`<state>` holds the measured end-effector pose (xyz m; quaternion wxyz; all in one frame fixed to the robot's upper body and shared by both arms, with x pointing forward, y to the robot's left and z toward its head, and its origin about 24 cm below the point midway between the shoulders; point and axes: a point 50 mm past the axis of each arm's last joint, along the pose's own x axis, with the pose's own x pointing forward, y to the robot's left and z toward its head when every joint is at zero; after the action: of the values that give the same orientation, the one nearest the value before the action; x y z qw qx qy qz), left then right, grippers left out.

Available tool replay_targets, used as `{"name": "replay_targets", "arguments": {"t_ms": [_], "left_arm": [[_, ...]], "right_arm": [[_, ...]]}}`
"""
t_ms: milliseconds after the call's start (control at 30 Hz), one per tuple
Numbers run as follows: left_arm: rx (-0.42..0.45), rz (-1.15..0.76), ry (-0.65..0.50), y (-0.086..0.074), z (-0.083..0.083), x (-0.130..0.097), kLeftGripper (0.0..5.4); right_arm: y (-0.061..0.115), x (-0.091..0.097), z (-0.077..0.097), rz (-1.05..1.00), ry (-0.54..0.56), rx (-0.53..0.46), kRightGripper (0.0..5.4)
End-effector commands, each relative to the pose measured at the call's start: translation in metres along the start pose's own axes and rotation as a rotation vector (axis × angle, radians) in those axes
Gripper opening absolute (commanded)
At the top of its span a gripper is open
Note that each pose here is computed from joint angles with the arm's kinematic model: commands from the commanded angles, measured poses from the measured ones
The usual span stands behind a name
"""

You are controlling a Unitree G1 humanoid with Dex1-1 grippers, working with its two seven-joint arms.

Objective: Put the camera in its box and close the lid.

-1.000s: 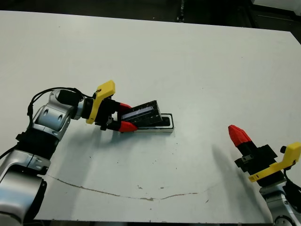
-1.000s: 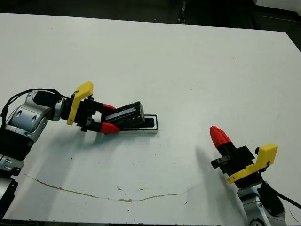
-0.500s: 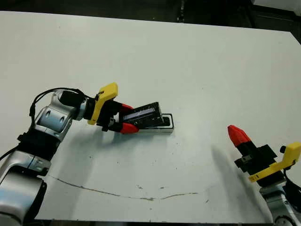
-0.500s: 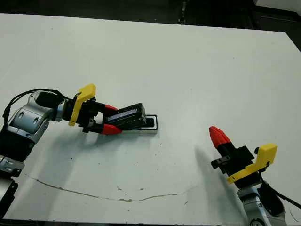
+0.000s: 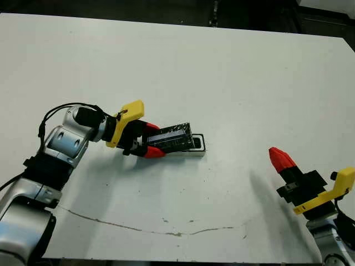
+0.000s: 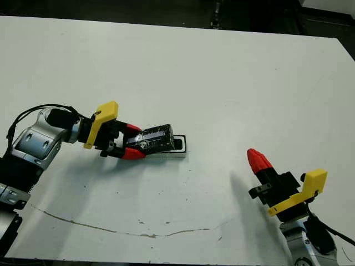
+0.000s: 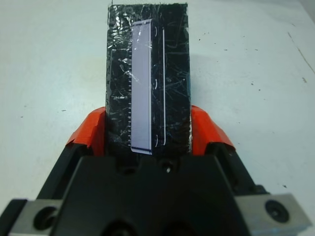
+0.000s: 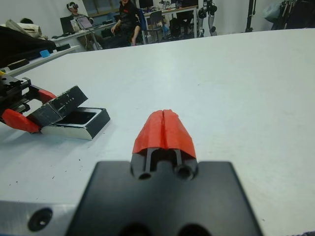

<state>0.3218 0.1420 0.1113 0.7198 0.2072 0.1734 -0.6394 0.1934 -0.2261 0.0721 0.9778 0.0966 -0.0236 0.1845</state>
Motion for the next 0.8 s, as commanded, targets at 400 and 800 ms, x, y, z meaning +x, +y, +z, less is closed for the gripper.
{"name": "replay_targets", "arguments": {"t_ms": [400, 800], "left_arm": [[-0.099, -0.187, 0.021, -0.023, -0.017, 0.065, 3.15], [-0.14, -0.264, 0.03, -0.022, -0.015, 0.085, 3.15]], "right_arm": [[-0.003, -0.005, -0.002, -0.018, 0.026, -0.008, 0.0], [-0.002, -0.005, -0.002, -0.017, 0.023, -0.008, 0.0]]}}
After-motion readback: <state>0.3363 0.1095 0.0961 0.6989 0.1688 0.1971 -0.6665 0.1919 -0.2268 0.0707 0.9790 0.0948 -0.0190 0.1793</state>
